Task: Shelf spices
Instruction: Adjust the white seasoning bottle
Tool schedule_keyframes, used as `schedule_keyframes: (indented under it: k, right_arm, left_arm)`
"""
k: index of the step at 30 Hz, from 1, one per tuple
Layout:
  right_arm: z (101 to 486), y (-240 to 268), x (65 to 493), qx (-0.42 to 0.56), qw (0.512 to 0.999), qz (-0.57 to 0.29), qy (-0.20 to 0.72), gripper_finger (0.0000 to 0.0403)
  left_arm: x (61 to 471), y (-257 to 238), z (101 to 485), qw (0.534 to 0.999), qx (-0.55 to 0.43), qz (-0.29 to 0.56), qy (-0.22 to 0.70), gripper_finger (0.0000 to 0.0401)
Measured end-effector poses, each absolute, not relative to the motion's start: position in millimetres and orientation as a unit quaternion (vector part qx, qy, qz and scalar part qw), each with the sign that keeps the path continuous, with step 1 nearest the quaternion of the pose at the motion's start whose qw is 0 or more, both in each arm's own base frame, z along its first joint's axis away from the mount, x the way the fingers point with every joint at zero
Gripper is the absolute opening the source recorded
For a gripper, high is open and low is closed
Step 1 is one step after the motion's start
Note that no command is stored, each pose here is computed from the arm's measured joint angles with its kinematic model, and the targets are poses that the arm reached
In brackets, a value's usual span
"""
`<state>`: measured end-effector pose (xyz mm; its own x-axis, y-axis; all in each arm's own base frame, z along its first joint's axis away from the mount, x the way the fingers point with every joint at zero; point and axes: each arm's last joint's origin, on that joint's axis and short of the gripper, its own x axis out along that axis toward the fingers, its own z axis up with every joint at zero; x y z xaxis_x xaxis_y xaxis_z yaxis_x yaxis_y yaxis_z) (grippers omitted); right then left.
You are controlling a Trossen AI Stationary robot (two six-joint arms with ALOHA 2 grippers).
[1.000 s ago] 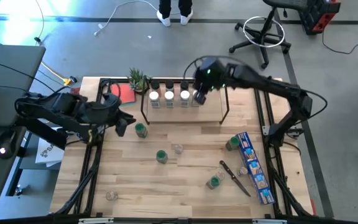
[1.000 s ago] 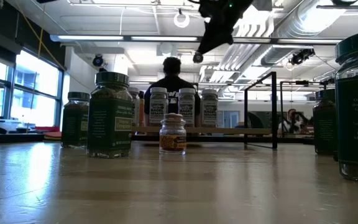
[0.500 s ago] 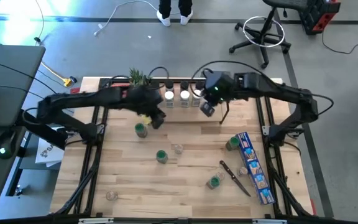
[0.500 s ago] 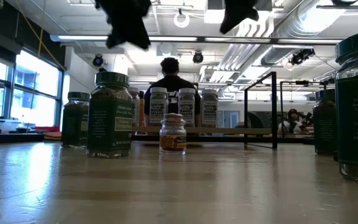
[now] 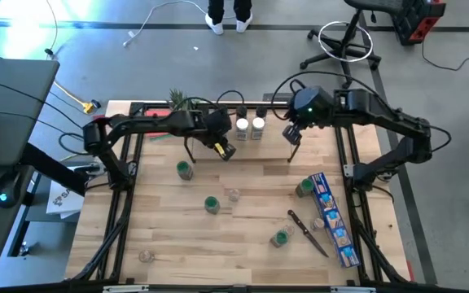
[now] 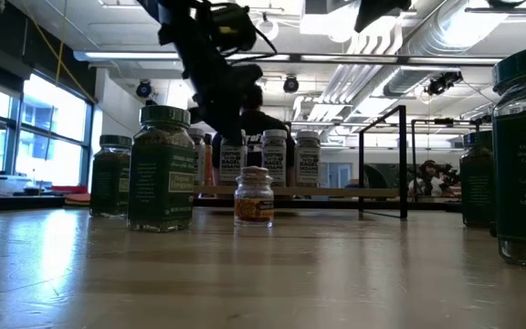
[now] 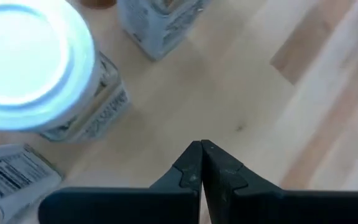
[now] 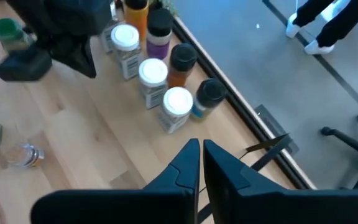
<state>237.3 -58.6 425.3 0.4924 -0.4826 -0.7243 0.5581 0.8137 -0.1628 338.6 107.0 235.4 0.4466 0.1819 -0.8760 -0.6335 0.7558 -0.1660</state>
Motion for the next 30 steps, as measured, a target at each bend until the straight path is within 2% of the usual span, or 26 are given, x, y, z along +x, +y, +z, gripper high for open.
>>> schedule_keyframes:
  k: [5, 14, 24, 30]
  right_arm:
    - [431, -63, 233, 0.040, 0.870, -0.308, 0.384, 0.0014]
    - [435, -65, 235, 0.023, 0.878, -0.307, 0.368, 0.0014]
    - [435, -65, 236, 0.015, 0.879, -0.303, 0.368, 0.0014]
    - [435, -65, 236, 0.012, 0.879, -0.302, 0.369, 0.0014]
  left_arm:
    - [338, 111, 233, 0.810, -0.209, 0.296, 0.462, 0.0001]
    - [337, 120, 234, 0.811, -0.181, 0.325, 0.452, 0.0001]
    - [336, 127, 233, 0.811, -0.163, 0.334, 0.451, 0.0001]
    - [334, 123, 238, 0.818, -0.169, 0.310, 0.455, 0.0001]
